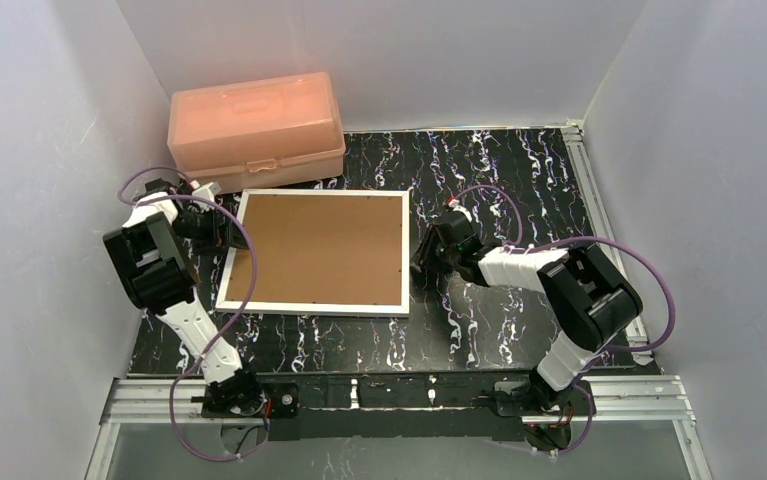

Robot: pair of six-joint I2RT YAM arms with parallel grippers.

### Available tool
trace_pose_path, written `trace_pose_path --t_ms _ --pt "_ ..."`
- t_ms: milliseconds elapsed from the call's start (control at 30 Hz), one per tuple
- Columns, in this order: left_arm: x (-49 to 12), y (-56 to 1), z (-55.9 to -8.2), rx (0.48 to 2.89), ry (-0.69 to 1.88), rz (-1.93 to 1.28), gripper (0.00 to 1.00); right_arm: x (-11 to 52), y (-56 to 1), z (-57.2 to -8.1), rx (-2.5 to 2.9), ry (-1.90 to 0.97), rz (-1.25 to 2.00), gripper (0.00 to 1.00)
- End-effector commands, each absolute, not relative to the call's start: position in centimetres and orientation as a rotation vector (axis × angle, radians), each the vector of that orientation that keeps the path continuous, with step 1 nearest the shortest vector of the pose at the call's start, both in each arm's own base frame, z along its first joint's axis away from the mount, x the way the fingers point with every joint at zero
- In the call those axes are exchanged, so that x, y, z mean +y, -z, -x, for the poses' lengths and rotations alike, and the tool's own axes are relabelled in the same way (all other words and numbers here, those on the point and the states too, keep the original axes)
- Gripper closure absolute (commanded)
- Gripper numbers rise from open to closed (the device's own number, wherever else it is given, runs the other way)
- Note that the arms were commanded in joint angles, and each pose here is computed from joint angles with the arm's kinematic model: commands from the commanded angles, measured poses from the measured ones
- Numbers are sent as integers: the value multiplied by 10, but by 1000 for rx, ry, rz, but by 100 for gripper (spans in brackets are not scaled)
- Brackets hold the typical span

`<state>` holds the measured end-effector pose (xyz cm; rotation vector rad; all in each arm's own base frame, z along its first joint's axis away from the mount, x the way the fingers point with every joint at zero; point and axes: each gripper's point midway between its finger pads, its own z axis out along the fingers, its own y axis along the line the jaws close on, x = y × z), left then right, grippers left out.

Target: Put the photo into the frame

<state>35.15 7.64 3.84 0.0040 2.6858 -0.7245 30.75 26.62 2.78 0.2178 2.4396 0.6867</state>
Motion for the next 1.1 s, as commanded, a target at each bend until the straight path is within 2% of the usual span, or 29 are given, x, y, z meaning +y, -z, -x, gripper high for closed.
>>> trace_pose_path --t_ms 0,133,300,533,733,1067 --pt "65 -31 -348 2713 690 -57 14 237 12 -262 2645 -532 -212 58" --pt "31 -43 -339 2696 865 -85 14 242 12 -261 2650 -560 -206 58" --pt "-11 -77 -338 2589 1212 -39 20 248 9 -263 2653 -583 -198 59" --pt "-37 -122 -341 2427 1481 29 26 251 15 -255 2676 -585 -179 59" --pt "-49 -158 -339 2309 1578 31 26 255 17 -253 2681 -603 -178 59" --pt "-57 -188 -336 2194 1734 56 28 254 17 -251 2685 -603 -186 59"
